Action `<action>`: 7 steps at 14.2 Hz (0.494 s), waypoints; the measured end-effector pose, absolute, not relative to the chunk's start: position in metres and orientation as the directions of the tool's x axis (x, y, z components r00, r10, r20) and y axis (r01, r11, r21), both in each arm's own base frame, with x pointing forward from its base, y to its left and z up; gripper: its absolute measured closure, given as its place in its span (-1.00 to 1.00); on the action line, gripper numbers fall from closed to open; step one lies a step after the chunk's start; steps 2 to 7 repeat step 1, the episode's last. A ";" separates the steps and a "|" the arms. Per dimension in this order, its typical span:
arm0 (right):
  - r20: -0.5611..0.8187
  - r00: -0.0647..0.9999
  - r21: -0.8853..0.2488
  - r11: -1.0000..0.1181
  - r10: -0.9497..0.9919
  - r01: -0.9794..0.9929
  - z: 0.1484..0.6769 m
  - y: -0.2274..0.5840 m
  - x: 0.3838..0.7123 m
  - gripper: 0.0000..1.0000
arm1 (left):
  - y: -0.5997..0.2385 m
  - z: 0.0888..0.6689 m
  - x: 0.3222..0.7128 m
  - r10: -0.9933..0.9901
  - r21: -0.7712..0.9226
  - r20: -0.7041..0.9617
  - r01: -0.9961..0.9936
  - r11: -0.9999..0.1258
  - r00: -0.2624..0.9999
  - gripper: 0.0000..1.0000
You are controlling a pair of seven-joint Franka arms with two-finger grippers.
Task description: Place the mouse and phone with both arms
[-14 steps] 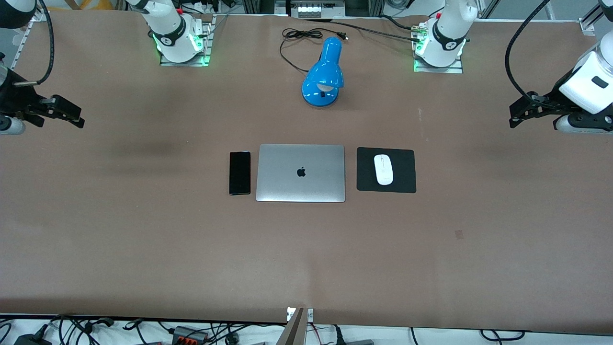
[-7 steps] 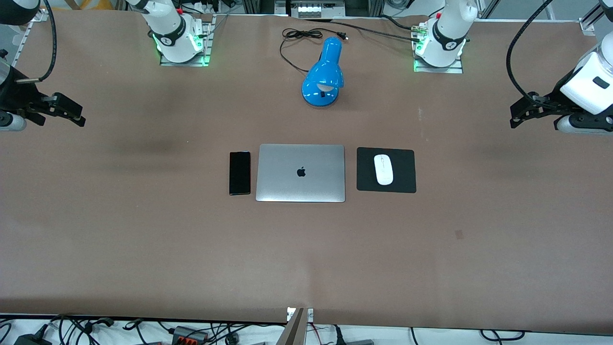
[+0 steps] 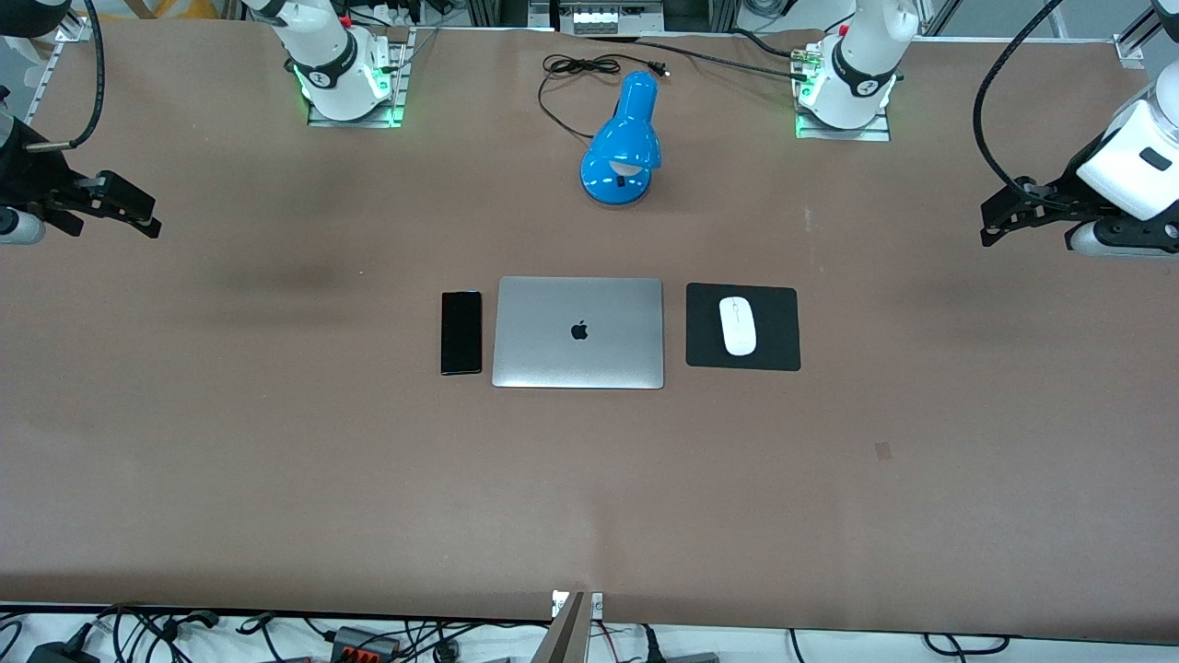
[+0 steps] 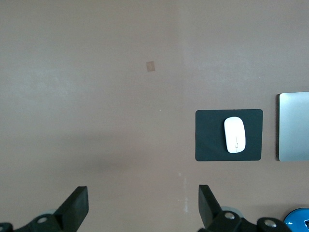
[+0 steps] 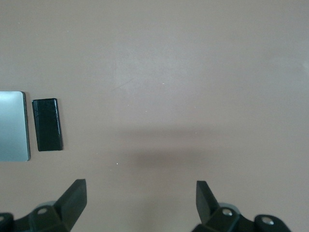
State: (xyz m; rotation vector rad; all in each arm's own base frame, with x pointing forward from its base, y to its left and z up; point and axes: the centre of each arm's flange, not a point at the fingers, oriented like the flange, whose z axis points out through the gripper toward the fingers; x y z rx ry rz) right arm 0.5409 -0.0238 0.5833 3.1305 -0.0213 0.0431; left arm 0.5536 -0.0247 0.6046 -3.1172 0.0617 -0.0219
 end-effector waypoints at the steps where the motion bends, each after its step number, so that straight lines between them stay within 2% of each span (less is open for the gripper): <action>1: 0.028 1.000 0.011 -1.000 -0.013 -0.014 0.583 -0.024 0.541 -1.00 | -0.025 0.605 0.554 -0.040 -0.024 0.014 -0.040 -0.999 0.999 -1.00; 7: 0.028 1.000 0.011 -1.000 -0.013 -0.014 0.583 -0.024 0.541 -1.00 | -0.025 0.605 0.554 -0.040 -0.024 0.014 -0.040 -0.999 0.999 -1.00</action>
